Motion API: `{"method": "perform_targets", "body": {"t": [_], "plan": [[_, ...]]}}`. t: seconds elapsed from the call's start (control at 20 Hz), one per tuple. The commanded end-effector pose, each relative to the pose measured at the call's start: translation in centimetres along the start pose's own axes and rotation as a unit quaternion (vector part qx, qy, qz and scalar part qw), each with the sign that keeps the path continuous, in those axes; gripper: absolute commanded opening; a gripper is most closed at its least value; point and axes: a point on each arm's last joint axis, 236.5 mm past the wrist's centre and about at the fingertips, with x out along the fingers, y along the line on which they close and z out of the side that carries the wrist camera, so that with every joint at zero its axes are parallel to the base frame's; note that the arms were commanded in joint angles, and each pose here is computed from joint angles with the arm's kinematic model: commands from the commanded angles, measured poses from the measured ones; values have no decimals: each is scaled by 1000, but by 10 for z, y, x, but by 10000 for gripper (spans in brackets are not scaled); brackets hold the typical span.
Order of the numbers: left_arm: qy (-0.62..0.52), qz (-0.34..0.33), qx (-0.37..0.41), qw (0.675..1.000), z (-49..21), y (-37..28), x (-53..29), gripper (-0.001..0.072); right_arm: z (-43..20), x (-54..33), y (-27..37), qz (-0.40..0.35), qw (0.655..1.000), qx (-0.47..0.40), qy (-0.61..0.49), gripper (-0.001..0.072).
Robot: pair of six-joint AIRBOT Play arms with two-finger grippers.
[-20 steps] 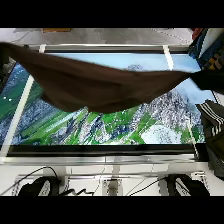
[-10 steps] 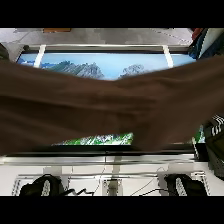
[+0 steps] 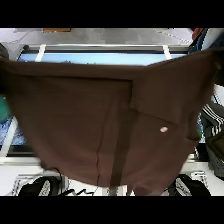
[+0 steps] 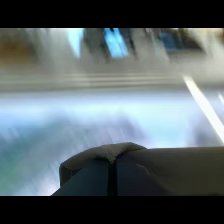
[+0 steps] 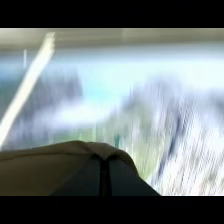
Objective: Fold the clothes and pants, and hang the long-sleeved shirts on hangers.
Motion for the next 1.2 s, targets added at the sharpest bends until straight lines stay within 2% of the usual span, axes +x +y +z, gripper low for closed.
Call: {"method": "perform_targets", "body": {"t": [0.0,0.2,0.4,0.5,0.6,0.8,0.9,0.95,1.0,1.05,1.1,1.15], "plan": [[183,-55,-70,979,-124,3,103,22,-77,108,-55,21,978,87,188,15],[235,-29,-99,966,-214,18,204,23,-127,210,-107,24,957,170,236,15],[169,25,-88,981,-217,37,248,22,-129,261,-133,4,962,192,192,15],[165,28,-83,982,-216,39,249,22,-130,263,-135,-5,964,182,192,14],[214,14,-52,975,-237,37,240,22,-154,252,-133,-5,955,169,246,14],[379,-26,16,925,-304,33,193,22,-225,199,-133,-21,898,138,418,14],[404,-29,29,914,-313,35,184,30,-240,191,-131,-20,883,142,446,15],[404,-28,30,914,-313,35,184,174,-245,192,-132,-21,882,145,447,102],[403,-28,30,914,-313,35,184,604,-248,193,-133,-22,881,147,449,432],[403,-27,28,914,-312,35,183,689,-251,192,-133,-23,879,147,453,720],[406,-30,28,913,-311,33,180,705,-252,189,-132,-22,876,147,459,680],[410,-33,28,911,-308,31,175,703,-254,182,-130,-19,870,144,470,679]]}}
